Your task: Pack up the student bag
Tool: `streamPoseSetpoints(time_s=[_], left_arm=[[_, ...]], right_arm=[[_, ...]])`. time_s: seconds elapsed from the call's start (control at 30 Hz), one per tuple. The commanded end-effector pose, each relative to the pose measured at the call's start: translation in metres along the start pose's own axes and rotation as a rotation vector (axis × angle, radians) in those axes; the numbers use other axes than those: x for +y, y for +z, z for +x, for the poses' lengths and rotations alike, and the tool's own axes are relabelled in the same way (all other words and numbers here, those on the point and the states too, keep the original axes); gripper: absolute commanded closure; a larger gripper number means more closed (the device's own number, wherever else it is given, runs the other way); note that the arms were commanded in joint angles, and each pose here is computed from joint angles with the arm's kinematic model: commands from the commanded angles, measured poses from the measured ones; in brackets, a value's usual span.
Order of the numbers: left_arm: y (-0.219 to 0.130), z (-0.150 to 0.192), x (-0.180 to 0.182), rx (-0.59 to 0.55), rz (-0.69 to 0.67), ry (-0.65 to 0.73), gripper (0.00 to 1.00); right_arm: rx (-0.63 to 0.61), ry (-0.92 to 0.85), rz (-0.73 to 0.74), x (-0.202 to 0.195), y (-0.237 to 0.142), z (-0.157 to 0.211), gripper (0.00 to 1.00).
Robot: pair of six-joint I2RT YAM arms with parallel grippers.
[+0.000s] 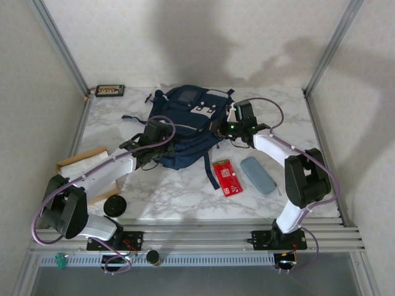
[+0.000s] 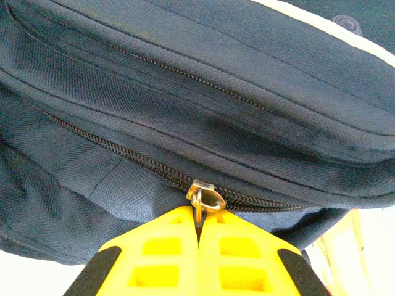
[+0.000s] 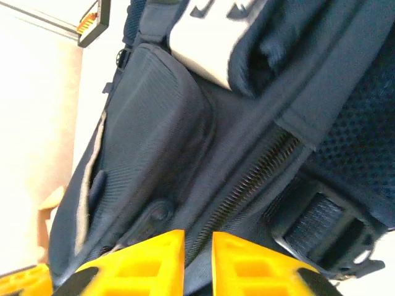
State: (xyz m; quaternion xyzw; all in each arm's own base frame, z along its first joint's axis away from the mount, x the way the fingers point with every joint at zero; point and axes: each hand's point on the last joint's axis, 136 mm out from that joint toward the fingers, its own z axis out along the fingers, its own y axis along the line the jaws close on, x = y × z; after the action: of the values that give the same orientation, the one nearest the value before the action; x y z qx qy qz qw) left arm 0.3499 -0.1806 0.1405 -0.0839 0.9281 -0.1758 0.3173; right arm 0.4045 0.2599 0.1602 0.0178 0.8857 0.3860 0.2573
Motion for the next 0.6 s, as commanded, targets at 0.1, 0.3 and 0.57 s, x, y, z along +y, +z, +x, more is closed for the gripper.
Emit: streamPoseSetpoints(time_s=[0.1, 0.3, 0.57], left_arm=[[-0.005, -0.011, 0.000, -0.056, 0.035, -0.027, 1.00], [-0.005, -0.011, -0.003, -0.063, 0.057, -0.036, 1.00], [-0.009, -0.014, -0.004, -0.080, 0.067, -0.037, 1.00]], right_arm=[[-0.069, -0.533, -0.066, 0.059, -0.031, 0.007, 0.50], [-0.047, -0.993, -0.198, 0.094, -0.017, 0.043, 0.37], [-0.003, -1.459, -0.188, 0.095, 0.018, 0.077, 0.34]])
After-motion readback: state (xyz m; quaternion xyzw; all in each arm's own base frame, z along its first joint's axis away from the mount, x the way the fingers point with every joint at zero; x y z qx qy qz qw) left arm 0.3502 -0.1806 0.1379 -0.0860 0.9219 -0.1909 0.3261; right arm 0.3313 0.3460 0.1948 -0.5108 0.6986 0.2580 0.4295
